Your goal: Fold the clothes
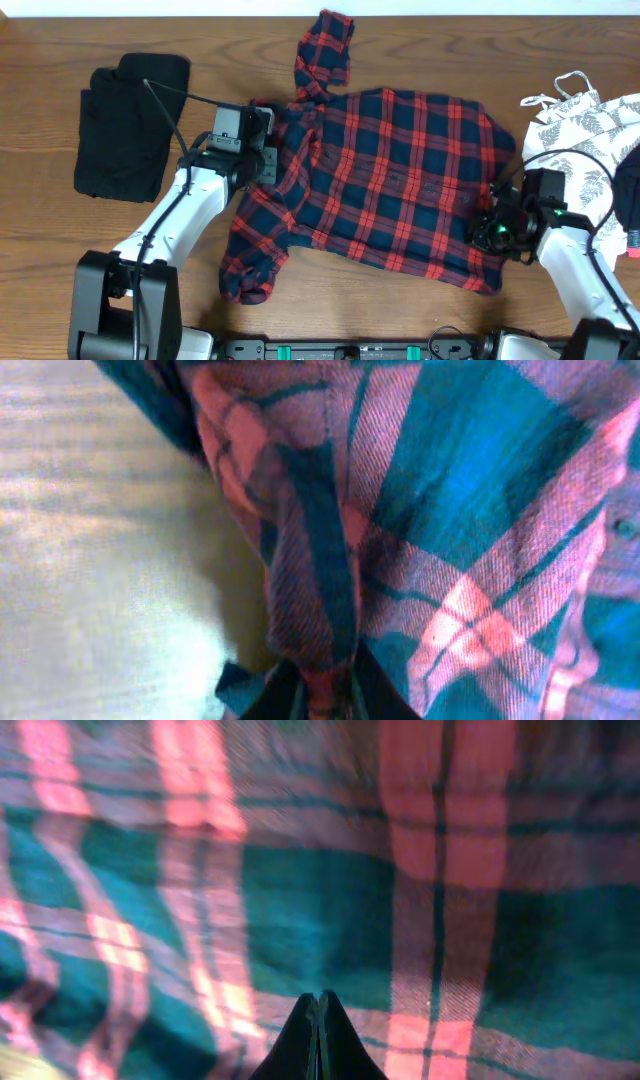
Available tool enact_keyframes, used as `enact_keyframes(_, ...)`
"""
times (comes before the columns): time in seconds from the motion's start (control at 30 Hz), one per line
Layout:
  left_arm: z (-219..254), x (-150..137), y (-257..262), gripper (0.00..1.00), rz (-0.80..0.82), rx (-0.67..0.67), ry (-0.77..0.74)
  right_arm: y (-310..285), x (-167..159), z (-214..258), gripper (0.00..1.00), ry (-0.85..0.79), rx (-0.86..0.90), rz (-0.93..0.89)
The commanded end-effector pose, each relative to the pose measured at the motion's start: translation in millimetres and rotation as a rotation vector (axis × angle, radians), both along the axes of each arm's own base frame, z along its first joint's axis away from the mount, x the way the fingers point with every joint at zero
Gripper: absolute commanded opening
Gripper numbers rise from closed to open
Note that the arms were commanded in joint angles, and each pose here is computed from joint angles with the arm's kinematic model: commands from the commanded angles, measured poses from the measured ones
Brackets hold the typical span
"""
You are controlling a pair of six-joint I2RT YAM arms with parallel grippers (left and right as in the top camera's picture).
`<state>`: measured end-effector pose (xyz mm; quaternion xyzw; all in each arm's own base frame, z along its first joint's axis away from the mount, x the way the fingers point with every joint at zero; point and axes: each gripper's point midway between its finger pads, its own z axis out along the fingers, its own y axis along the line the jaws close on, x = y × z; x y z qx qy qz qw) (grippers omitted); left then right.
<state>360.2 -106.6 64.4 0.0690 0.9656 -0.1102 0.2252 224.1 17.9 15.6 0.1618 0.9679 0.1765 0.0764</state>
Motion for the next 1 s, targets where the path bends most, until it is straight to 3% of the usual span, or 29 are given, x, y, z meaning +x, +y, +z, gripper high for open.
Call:
enact_keyframes(0.0,-6,-10,6,0.1,0.02,0.023,0.055,2,-13,-21,0.01,0.053,-0.006,0.014)
enact_keyframes(0.3,-22,-52,20,0.07,0.11,0.063,0.254,-19,2,-46,0.01,0.05,-0.1,-0.096)
enact_keyframes(0.53,-23,-74,92,0.06,0.415,0.383,0.296,-39,11,-49,0.03,0.035,-0.193,-0.187)
enact_keyframes(0.7,-25,-81,104,0.06,0.605,0.309,0.344,-48,13,-48,0.03,0.024,-0.194,-0.223)
enact_keyframes(0.97,-29,-120,75,0.06,0.625,0.116,0.589,-71,11,-48,0.03,0.029,-0.194,-0.321)
